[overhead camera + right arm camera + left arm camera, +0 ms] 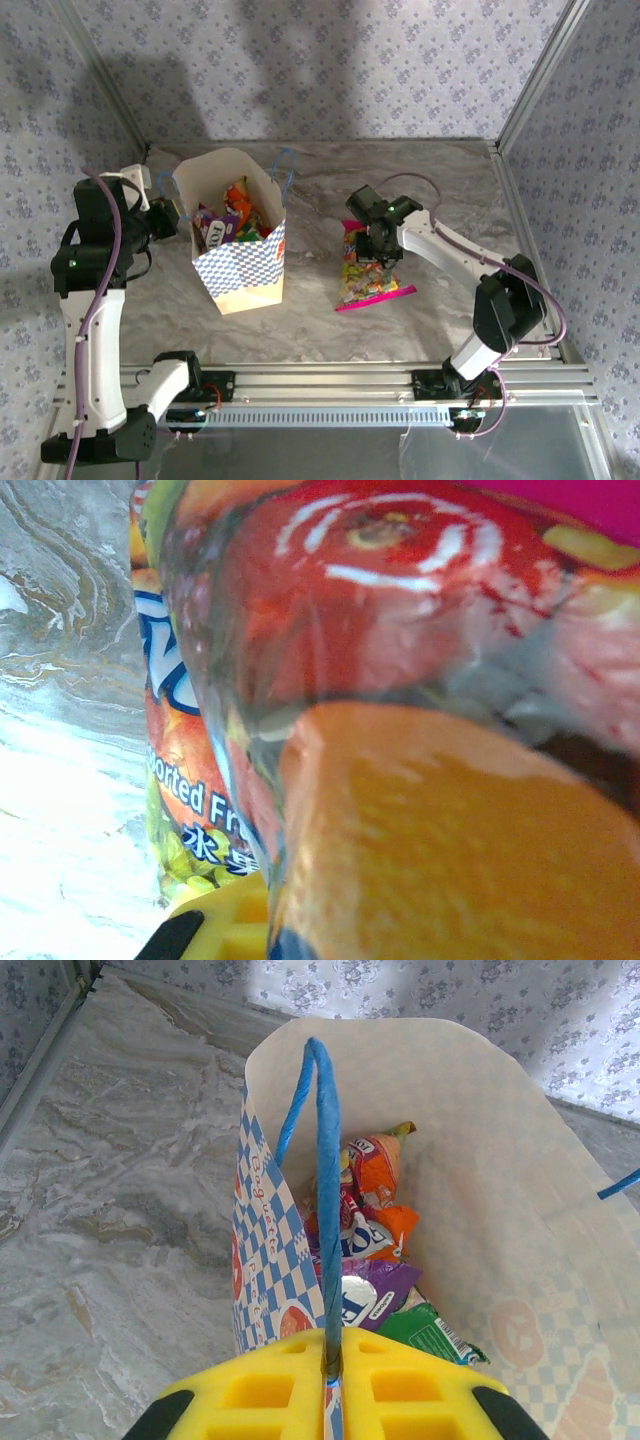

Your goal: Place the snacks into the paper bag

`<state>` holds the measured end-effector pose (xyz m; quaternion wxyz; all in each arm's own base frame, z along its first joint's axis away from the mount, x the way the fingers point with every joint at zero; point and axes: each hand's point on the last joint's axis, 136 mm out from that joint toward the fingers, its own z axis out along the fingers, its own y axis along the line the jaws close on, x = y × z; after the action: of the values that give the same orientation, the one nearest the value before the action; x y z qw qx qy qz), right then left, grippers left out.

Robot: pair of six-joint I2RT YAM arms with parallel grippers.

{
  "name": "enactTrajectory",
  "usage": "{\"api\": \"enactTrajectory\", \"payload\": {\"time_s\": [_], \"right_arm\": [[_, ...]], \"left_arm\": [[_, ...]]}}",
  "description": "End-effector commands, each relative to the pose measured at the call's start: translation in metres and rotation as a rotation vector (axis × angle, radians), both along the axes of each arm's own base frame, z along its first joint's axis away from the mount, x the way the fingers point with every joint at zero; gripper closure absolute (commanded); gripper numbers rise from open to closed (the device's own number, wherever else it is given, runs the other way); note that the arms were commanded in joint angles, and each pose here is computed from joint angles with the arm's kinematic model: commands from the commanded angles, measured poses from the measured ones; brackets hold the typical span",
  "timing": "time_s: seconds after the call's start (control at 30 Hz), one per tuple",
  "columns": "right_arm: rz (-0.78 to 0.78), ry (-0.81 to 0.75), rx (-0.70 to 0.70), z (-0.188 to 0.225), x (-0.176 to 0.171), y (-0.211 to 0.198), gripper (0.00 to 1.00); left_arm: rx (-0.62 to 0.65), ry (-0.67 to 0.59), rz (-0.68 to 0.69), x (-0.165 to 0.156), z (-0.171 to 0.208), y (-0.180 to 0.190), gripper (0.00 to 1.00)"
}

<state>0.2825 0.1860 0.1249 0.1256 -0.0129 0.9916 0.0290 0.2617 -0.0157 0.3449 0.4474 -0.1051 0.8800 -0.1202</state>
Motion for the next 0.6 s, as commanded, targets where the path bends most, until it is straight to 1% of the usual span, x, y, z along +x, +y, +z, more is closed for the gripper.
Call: {"api": "enactTrajectory", "payload": {"time_s": [0.0,0.37,0.57], "right_arm": [[0.019,-0.143,0.006,0.048,0.015,-0.002,1.0],[0.065,-0.252,-0.001,0.098,0.027,0.0,1.0],[0.092,-0.326,-0.015,0.13,0.027,-0.002,1.0]], "left_arm": [[0.021,-0.024,-0.013,-0.007,0.005,-0.001,0.88],[0.05,-0.014,-0.001,-0.015,0.0,0.003,0.87],[0.044,-0.029,0.0,-0.018,0.006,0.003,0.87]]}}
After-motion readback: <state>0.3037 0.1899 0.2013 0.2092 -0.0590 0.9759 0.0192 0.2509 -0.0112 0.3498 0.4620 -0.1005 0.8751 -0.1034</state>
